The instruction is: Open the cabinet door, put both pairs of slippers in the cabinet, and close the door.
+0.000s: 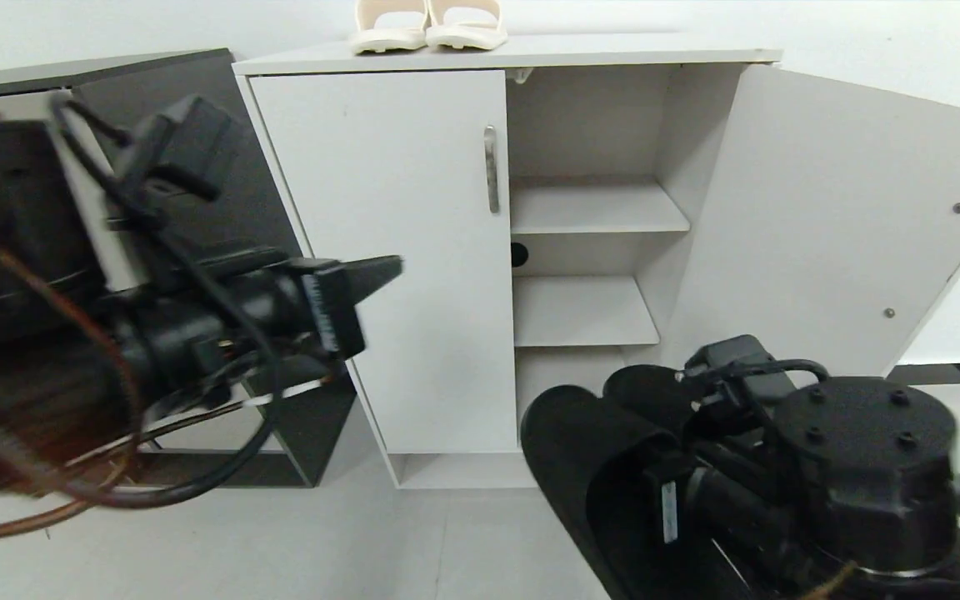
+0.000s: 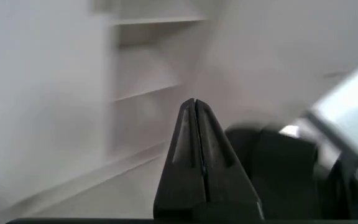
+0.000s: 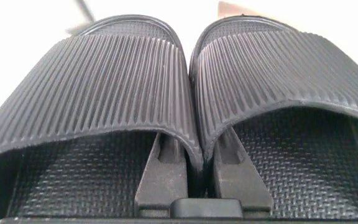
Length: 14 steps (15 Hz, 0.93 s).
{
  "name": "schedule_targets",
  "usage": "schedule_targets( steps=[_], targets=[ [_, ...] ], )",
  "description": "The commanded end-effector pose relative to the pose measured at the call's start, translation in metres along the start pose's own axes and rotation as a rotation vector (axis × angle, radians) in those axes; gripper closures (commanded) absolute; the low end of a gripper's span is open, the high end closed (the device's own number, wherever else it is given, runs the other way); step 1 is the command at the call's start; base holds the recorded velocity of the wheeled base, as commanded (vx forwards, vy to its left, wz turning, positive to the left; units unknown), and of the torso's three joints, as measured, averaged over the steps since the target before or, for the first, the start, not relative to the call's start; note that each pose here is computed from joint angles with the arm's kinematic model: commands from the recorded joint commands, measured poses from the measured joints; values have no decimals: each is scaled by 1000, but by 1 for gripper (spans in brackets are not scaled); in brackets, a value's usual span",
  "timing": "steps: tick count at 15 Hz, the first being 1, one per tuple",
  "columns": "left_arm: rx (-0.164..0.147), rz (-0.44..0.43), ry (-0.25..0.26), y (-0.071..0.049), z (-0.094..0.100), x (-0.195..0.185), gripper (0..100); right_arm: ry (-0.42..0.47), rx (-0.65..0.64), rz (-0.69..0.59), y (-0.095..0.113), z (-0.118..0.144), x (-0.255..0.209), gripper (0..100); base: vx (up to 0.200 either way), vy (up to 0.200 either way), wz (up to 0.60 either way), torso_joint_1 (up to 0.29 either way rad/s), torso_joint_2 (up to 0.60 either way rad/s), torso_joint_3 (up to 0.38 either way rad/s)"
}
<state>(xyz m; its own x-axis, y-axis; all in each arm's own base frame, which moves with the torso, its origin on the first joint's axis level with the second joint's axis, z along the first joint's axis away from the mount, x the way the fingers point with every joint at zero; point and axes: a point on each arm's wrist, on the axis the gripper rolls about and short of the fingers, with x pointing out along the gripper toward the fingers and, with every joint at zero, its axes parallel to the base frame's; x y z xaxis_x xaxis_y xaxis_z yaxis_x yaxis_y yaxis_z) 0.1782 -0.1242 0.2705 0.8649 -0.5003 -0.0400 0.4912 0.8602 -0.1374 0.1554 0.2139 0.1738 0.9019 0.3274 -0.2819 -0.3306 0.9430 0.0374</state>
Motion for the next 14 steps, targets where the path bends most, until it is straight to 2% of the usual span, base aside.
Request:
schedule_targets(
  steps=[1,2,3,4,5,6,7,8,9,10,11,12,14],
  targets=[
    [77,286,-82,28,-28,-141,100,-2,15,-178,5,-18,51,100,0,0,0,0,0,0],
    [101,453,-83,37,-48,-176,100,-22,25,-181,6,-17,54,100,0,0,0,0,0,0],
    [117,646,-103,39,-69,-208,100,-23,21,-182,5,-17,55,100,0,0,0,0,0,0],
    [118,663,-111,38,-72,-213,100,-23,21,-184,5,-17,55,100,0,0,0,0,0,0],
    [122,798,-188,28,-100,-245,100,-22,20,-185,4,-17,55,100,0,0,0,0,0,0],
    [131,885,-189,21,-129,-256,100,-20,18,-187,4,-18,55,100,0,0,0,0,0,0],
    [122,903,-143,23,-158,-256,100,-15,13,-188,4,-20,56,100,0,0,0,0,0,0],
    [104,896,-158,27,-165,-251,100,-9,7,-188,4,-22,56,100,0,0,0,0,0,0],
    [124,815,-154,31,-176,-242,100,-9,5,-188,4,-22,55,100,0,0,0,0,0,0],
    [149,672,-137,34,-188,-234,100,-10,4,-187,4,-22,54,100,0,0,0,0,0,0],
    [143,587,-128,35,-196,-229,100,-15,9,-185,3,-21,53,100,0,0,0,0,0,0],
    [106,560,-120,35,-197,-229,100,-14,9,-184,2,-21,53,100,0,0,0,0,0,0],
    [110,470,-111,33,-197,-228,100,-14,7,-181,3,-21,52,100,0,0,0,0,0,0]
  ],
)
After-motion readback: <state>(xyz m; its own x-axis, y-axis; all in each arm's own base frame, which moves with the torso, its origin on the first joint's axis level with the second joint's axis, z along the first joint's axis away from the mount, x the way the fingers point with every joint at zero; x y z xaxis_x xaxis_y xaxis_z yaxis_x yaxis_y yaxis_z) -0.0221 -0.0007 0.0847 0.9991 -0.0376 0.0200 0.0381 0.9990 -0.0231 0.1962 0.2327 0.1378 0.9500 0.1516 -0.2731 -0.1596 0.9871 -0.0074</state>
